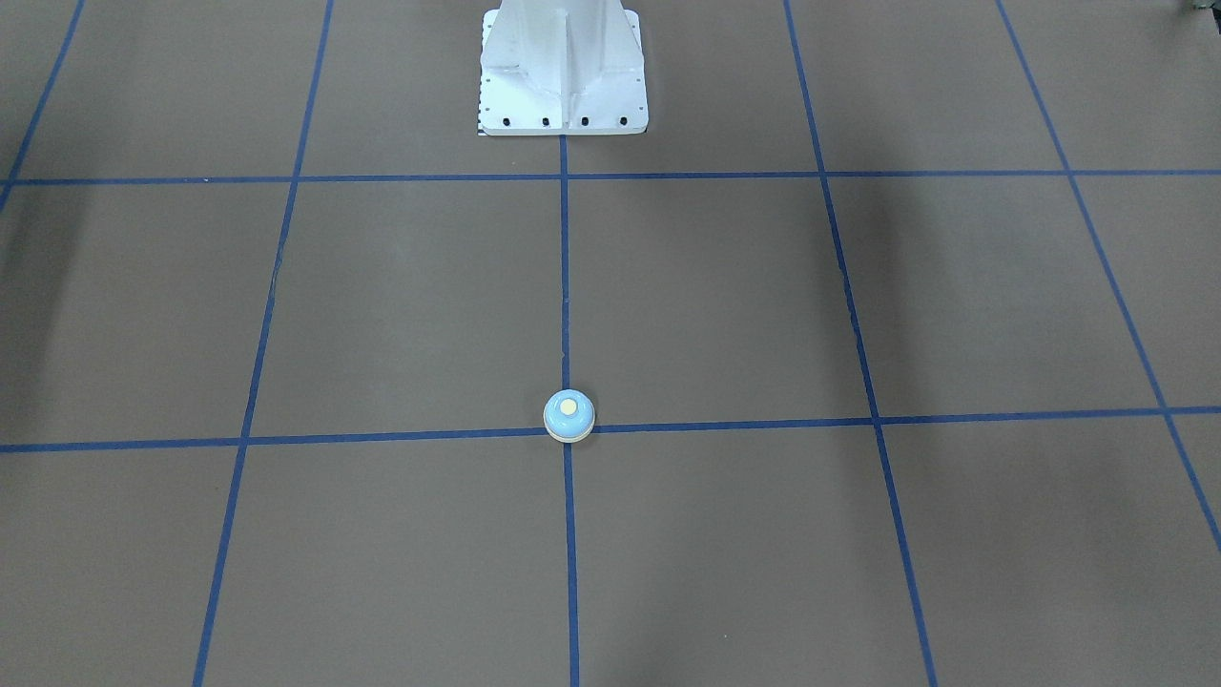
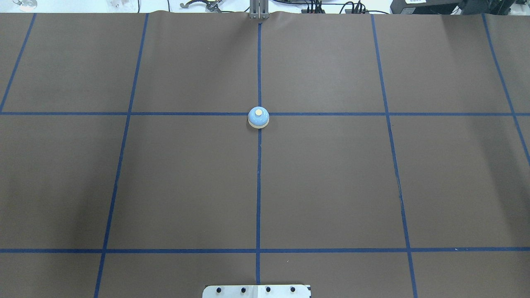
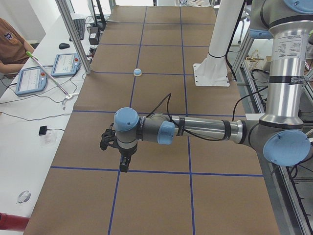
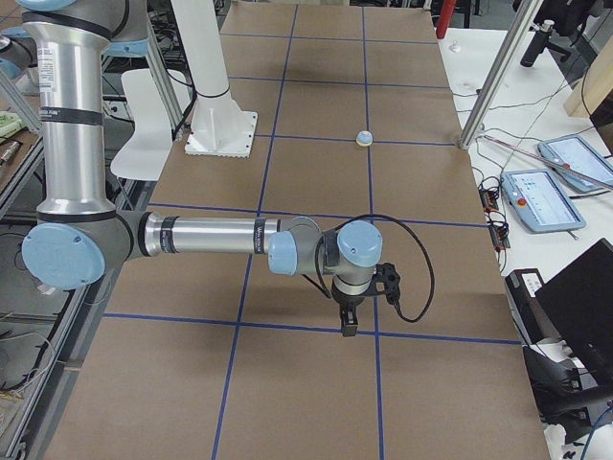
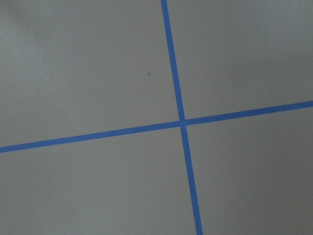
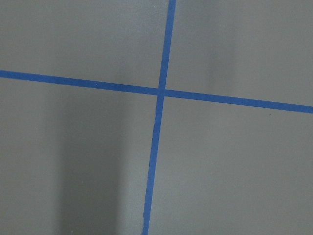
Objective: Place and press bell with both arms
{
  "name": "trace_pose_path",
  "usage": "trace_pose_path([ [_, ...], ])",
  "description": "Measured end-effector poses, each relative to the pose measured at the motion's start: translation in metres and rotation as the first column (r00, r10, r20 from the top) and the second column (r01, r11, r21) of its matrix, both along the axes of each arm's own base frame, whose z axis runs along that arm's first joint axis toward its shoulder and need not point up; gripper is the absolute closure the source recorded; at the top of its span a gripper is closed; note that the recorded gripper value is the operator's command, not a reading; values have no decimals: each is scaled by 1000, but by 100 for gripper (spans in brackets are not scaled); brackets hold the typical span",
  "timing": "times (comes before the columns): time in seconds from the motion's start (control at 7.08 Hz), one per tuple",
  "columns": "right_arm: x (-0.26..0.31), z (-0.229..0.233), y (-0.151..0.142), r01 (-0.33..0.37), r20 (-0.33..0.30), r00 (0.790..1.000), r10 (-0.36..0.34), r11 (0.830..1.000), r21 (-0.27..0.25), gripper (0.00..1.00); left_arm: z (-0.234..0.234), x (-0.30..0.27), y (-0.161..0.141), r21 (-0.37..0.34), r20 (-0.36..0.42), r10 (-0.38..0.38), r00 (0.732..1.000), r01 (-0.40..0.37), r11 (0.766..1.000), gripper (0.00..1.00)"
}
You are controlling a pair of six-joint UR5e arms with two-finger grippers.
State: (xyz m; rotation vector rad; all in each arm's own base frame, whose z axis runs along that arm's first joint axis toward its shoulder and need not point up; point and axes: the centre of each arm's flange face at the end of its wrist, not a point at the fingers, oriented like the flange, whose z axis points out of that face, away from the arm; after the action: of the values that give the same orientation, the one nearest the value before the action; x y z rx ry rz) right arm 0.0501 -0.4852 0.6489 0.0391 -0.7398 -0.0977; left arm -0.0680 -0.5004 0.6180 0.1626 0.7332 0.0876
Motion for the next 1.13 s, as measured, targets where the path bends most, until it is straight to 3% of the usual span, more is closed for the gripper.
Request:
trace_pose_path([
  [0.42, -1, 3, -6, -3, -1, 1000, 3, 1000, -10, 0, 5, 0, 5, -10, 0, -2, 1000, 2, 1000, 0],
  [0.85, -2, 9, -34, -5, 1, 1000, 5, 1000, -24, 0, 5, -1, 6, -12, -1, -5, 1000, 5, 1000, 0],
  [1.13, -4, 12, -38, -5, 34, 999, 6, 999, -38, 0, 4, -1, 8, -11, -1, -6, 1000, 6, 1000, 0],
])
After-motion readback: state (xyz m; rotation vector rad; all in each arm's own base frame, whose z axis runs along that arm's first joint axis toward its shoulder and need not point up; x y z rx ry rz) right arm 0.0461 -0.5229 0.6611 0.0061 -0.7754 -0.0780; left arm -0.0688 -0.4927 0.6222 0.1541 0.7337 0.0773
